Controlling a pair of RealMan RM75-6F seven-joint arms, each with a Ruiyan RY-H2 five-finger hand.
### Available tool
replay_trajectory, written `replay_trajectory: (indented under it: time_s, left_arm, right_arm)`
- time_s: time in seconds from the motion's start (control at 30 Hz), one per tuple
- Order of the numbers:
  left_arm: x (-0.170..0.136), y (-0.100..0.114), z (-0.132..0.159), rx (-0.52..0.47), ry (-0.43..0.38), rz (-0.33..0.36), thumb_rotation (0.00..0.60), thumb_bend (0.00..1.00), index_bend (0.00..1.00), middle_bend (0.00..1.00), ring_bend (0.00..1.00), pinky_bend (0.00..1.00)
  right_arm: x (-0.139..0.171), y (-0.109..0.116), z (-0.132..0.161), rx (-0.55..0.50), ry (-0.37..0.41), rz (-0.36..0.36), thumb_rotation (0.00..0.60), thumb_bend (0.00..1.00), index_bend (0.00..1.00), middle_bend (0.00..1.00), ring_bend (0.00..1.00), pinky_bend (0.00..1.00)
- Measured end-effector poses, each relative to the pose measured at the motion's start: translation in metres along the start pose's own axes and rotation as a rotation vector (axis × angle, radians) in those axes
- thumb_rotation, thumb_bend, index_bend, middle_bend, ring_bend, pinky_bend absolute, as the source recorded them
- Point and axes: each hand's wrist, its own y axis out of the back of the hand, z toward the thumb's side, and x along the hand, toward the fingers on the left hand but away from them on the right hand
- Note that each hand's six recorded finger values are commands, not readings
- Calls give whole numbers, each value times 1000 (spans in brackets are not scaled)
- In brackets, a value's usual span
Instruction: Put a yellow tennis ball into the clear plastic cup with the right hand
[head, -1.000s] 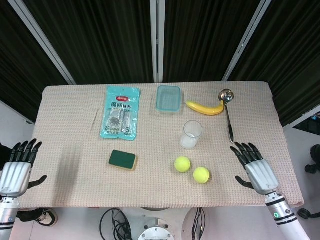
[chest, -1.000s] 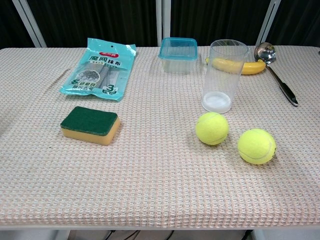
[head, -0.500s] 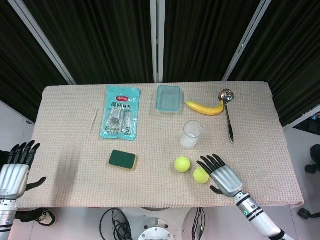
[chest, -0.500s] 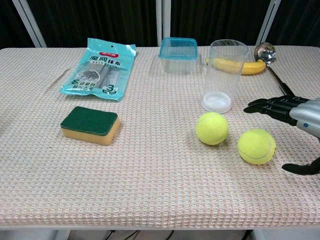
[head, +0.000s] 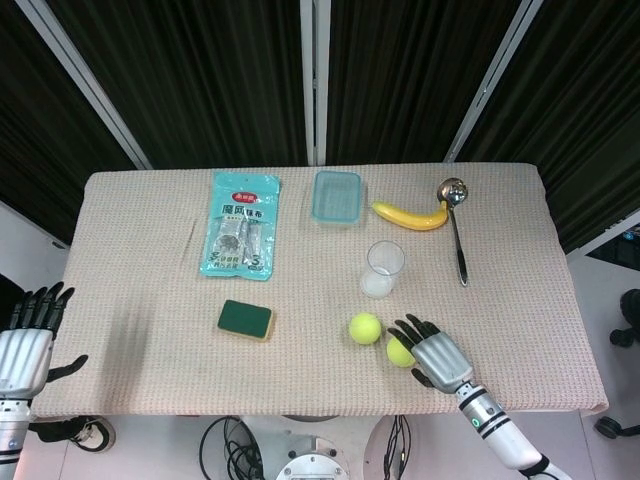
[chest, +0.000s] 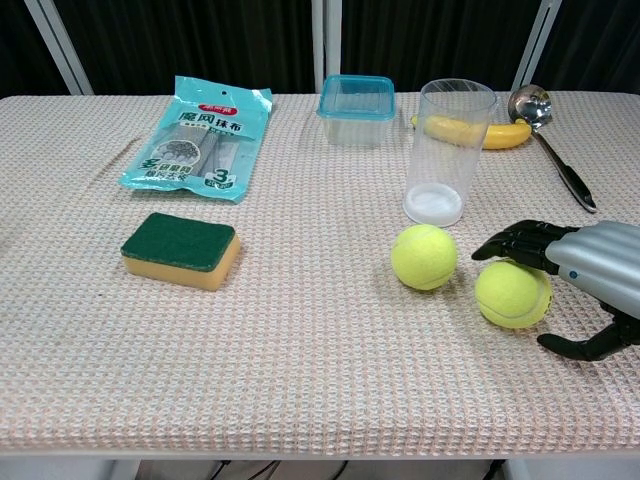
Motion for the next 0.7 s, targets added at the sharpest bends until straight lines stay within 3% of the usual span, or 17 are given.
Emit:
replay_trajectory:
  time_s: [0.2, 0.27, 0.47, 0.7]
  left_arm:
    - [-2, -1, -3, -3, 8, -2, 600, 0, 0, 0, 0, 0]
    - [-2, -1, -3, -5, 9, -1, 600, 0, 0, 0, 0, 0]
    - [-4, 0, -5, -5, 11, -3, 600, 0, 0, 0, 0, 0]
    - [-4, -1, -5, -7, 8, -1, 600, 0, 0, 0, 0, 0]
  right_arm:
    - [-1, -1, 0, 5, -3, -15, 600, 347, 494, 410, 406, 603]
    - [-2, 2, -1, 4, -2, -35, 600, 359, 557, 454, 448, 643]
    - [2, 24, -2, -24, 6, -156, 600, 362, 614, 490, 477, 672]
    - [13, 89, -12, -38, 6, -404, 600, 366, 646, 487, 477, 675]
